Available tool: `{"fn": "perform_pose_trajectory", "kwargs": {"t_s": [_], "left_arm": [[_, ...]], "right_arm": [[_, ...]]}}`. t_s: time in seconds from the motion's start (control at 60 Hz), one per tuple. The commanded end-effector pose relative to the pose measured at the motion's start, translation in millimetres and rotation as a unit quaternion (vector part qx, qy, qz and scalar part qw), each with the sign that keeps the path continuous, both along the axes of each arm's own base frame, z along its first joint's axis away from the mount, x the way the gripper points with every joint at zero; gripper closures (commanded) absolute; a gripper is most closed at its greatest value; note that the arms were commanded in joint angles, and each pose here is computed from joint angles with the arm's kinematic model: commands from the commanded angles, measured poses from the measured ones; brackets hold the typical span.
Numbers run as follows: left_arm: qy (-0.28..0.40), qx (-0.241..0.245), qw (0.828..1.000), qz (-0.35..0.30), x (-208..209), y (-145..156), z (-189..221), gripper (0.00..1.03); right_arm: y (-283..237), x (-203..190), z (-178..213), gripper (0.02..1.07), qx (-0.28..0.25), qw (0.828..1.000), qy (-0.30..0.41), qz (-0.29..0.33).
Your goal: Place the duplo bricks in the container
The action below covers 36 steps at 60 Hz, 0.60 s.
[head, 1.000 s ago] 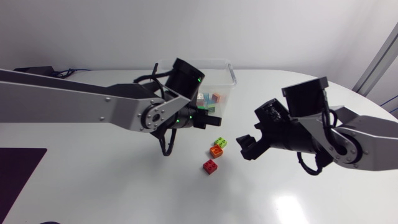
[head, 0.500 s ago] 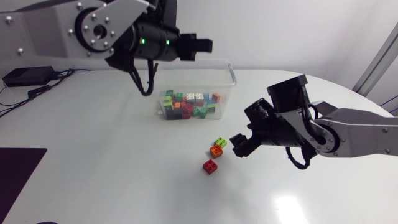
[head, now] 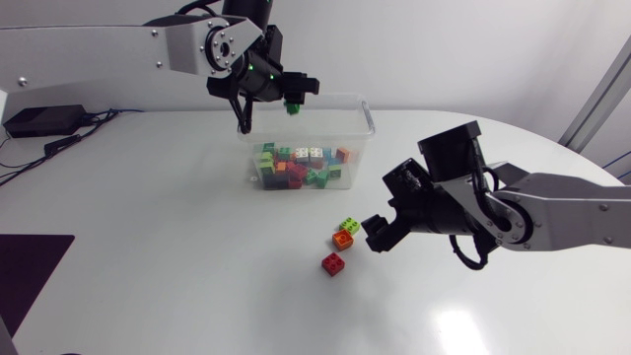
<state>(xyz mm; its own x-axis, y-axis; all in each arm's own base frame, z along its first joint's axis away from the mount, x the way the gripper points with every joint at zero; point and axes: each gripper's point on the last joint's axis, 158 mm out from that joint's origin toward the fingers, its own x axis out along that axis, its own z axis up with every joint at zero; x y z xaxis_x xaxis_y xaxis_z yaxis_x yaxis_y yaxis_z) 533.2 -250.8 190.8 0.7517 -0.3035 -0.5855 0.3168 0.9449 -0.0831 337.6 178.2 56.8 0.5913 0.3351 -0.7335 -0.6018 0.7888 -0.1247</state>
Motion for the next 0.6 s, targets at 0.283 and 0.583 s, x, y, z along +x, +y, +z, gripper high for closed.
{"fn": "perform_pose_trajectory", "kwargs": {"t_s": [0.283,0.583], "left_arm": [[-0.010,0.010,0.997,-0.073,-35,6,45,0.04],[0.017,0.061,0.987,-0.151,-114,29,34,0.05]], "right_arm": [[14,22,-27,0.14,-0.025,0.999,0.026,0.009],[4,50,-58,0.14,-0.057,0.997,0.047,0.012]]}}
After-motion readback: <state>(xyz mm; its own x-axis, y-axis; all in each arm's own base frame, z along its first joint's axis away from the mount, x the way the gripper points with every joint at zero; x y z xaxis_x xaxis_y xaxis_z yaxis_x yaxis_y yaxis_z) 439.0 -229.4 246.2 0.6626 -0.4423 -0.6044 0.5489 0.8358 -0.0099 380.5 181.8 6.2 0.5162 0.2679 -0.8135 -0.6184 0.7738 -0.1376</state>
